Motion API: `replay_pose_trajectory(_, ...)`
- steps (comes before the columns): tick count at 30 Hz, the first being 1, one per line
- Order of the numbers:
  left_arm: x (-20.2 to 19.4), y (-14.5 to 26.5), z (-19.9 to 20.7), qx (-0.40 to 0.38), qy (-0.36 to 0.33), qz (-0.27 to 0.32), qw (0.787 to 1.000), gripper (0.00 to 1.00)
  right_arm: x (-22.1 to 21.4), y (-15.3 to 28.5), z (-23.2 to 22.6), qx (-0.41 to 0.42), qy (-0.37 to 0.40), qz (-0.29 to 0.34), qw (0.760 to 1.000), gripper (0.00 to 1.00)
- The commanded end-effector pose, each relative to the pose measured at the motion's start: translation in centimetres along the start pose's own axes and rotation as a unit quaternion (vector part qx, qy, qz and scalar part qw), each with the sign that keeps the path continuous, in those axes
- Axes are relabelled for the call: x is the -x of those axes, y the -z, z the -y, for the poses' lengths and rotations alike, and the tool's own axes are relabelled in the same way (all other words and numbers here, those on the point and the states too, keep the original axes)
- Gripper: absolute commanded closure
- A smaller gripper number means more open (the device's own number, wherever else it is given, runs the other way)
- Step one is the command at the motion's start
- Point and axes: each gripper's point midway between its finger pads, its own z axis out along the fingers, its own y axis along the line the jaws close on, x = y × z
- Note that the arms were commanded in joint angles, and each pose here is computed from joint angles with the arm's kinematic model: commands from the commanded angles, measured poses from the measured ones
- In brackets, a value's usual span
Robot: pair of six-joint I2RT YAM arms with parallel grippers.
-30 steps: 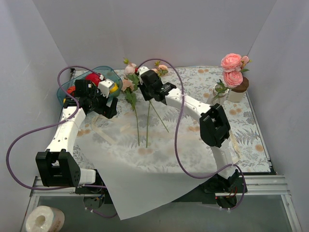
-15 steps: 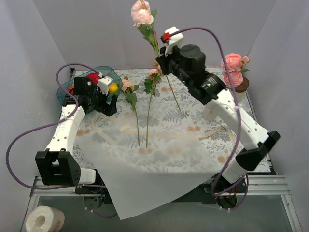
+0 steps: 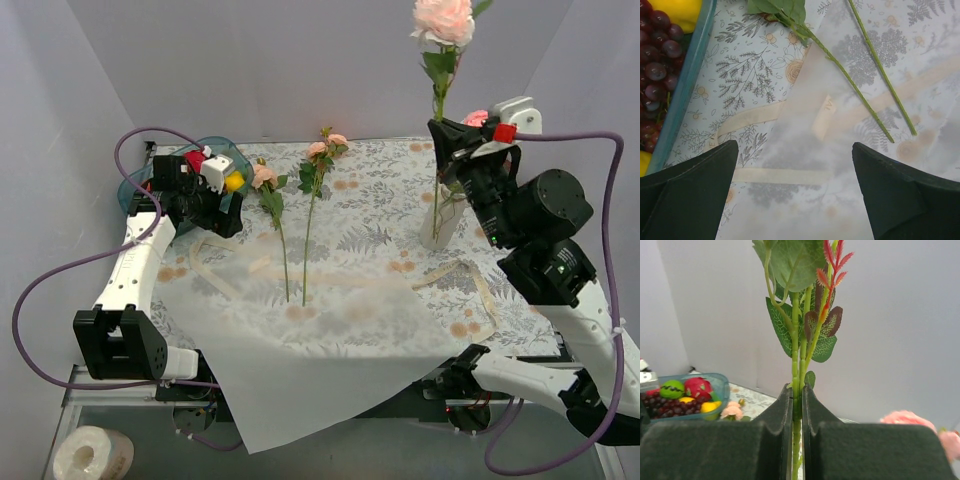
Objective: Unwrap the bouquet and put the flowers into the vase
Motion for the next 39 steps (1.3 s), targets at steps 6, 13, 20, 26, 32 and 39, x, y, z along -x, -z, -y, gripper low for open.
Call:
replay_pose_trajectory(6, 1.8, 1.5, 0.7, -0.006, -0.007, 0.033, 0.999, 0.02, 0.6, 4.2, 6.7, -0.163, 0.065, 0.098, 0.98, 0.99)
replay_pose_trajectory(13, 2.2, 1.2, 0.6, -0.011, -0.008, 0.036, 0.999, 0.02, 2.0, 4.5, 7.8, -0.202, 0.127, 0.154, 0.959, 0.99)
replay_pose_trajectory(20, 2.5, 1.0, 0.2, -0.005, -0.015, 0.039, 0.999, 0.02, 0.6, 1.4, 9.0, -0.211, 0.133, 0.156, 0.956, 0.99)
replay_pose_trajectory(26, 2.4, 1.0, -0.2, 0.004, -0.024, 0.04, 0.999, 0.02, -1.4, -1.1, 11.2, -0.214, 0.131, 0.162, 0.954, 0.99)
replay_pose_trajectory(32, 2.2, 0.6, -0.6, 0.009, -0.029, 0.035, 0.999, 0.02, -2.6, -3.0, 12.2, -0.213, 0.126, 0.173, 0.953, 0.99)
replay_pose_trajectory(39, 2.0, 0.2, -1.0, 0.013, -0.03, 0.027, 0.999, 0.02, -4.3, -4.9, 13.2, -0.217, 0.135, 0.171, 0.952, 0.99)
